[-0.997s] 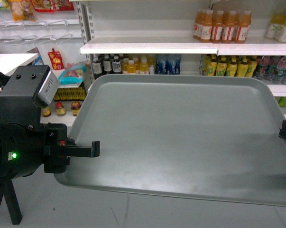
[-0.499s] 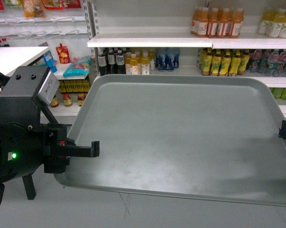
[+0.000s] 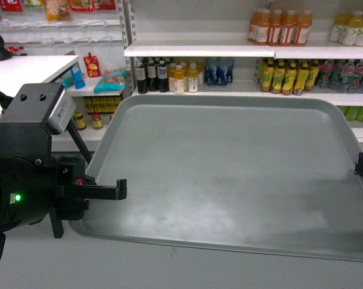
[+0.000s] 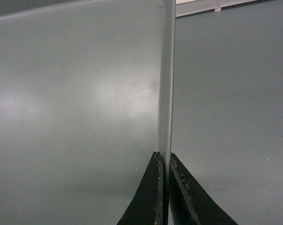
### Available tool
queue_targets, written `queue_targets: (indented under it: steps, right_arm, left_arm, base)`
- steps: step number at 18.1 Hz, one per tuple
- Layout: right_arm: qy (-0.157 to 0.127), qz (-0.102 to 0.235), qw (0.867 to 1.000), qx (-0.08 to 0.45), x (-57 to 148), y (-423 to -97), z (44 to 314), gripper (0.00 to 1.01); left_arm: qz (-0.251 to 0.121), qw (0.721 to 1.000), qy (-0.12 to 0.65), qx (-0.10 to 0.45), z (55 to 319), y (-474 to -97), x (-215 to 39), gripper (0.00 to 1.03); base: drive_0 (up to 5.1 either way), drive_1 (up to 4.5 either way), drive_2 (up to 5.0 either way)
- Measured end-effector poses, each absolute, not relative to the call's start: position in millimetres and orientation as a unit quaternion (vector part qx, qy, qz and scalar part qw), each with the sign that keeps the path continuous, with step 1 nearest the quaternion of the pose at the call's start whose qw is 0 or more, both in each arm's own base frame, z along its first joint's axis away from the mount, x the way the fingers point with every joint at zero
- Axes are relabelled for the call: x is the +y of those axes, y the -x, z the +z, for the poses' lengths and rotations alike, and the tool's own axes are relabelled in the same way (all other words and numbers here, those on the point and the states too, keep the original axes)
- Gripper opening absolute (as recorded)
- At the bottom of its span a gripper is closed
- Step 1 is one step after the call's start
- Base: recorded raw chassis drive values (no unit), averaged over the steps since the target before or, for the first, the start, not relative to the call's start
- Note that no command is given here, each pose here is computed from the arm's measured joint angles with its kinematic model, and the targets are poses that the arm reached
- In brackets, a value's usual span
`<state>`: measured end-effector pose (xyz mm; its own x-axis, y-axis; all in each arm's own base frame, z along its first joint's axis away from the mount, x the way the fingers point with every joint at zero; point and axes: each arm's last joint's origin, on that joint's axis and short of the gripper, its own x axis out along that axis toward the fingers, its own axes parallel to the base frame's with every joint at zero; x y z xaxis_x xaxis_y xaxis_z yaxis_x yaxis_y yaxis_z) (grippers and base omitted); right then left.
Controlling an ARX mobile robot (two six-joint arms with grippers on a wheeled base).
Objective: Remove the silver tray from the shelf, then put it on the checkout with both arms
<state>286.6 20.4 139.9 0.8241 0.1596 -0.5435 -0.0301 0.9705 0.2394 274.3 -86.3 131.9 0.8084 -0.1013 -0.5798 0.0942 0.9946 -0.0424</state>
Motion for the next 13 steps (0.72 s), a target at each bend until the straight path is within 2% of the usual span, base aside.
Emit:
queue_targets:
  steps: [13]
  right_arm:
    - [-0.111,0.050,0.948,0.293,20.6,-286.6,139.7,0.02]
  left_arm:
    - [-0.052,0.950,0.004,0.306,131.7,-274.1,-86.3,0.03]
  base:
    - [-5.0,2.48,2.5]
